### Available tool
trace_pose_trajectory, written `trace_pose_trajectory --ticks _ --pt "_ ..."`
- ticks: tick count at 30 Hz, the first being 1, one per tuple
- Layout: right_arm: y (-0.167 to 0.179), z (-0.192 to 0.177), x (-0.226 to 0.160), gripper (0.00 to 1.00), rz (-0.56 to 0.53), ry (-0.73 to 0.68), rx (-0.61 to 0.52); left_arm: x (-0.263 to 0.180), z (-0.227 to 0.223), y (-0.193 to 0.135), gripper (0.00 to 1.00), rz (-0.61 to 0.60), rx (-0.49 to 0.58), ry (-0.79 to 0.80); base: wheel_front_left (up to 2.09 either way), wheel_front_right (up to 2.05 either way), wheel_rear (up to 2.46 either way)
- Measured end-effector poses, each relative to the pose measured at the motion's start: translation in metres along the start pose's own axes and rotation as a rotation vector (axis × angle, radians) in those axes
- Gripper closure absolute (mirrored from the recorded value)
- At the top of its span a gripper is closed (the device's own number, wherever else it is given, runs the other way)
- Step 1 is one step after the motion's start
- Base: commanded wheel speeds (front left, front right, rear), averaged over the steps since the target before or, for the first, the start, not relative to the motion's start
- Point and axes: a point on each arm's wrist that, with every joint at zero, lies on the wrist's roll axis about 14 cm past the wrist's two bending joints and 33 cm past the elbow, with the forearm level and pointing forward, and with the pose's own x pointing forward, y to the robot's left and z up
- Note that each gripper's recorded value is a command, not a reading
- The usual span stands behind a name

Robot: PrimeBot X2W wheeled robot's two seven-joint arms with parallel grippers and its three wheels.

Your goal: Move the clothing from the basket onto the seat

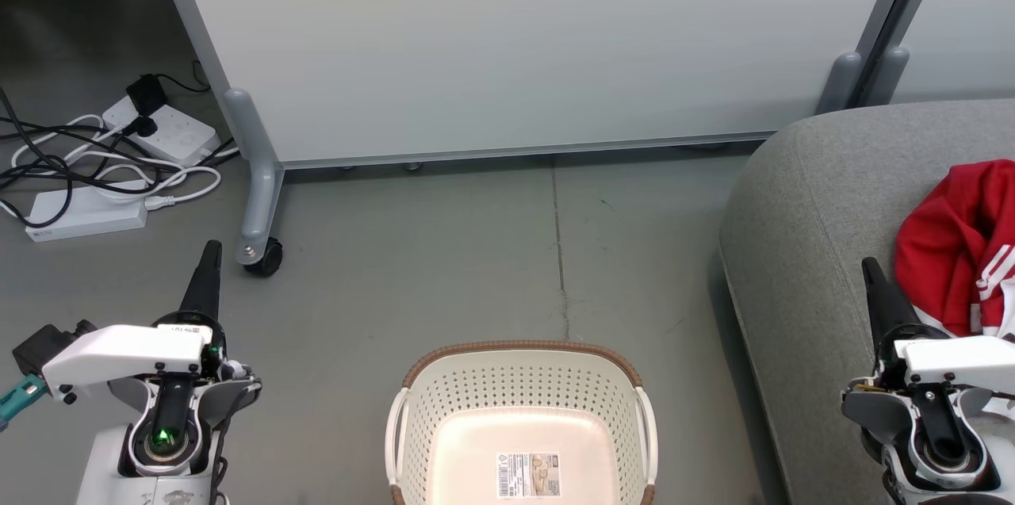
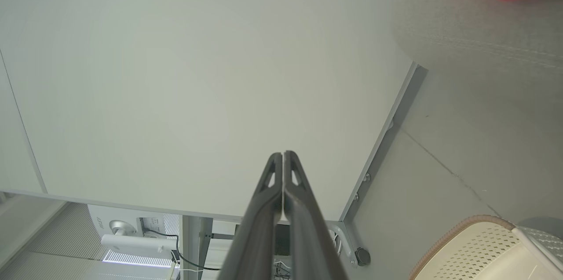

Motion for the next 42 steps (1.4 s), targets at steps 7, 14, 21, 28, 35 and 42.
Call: trace_pose_trajectory --ticks 7,14,21,28,35,42 --pt "0.001 0.002 0.003 1.00 0.001 -0.009 0.053 0.004 -0.001 -0.004 1.00 -0.014 -0.057 0.003 0.00 0.00 0.00" --pt "0.002 0.005 0.007 1.00 0.003 -0.016 0.100 0.008 -0.002 -0.008 1.00 -0.030 -0.113 0.010 0.00 0.00 0.00" --pt "0.003 0.007 0.010 1.00 0.004 -0.024 0.146 0.013 -0.004 -0.013 1.00 -0.048 -0.163 0.017 0.00 0.00 0.00" --pt "0.004 0.008 0.013 1.00 0.004 -0.030 0.191 0.016 -0.005 -0.017 1.00 -0.061 -0.211 0.021 0.00 0.00 0.00" --pt "0.004 0.009 0.013 1.00 0.004 -0.033 0.204 0.019 -0.004 -0.022 1.00 -0.075 -0.227 0.023 0.00 0.00 0.00" --pt "0.004 0.009 0.013 1.00 0.003 -0.033 0.204 0.019 -0.004 -0.021 1.00 -0.075 -0.227 0.023 0.00 0.00 0.00"
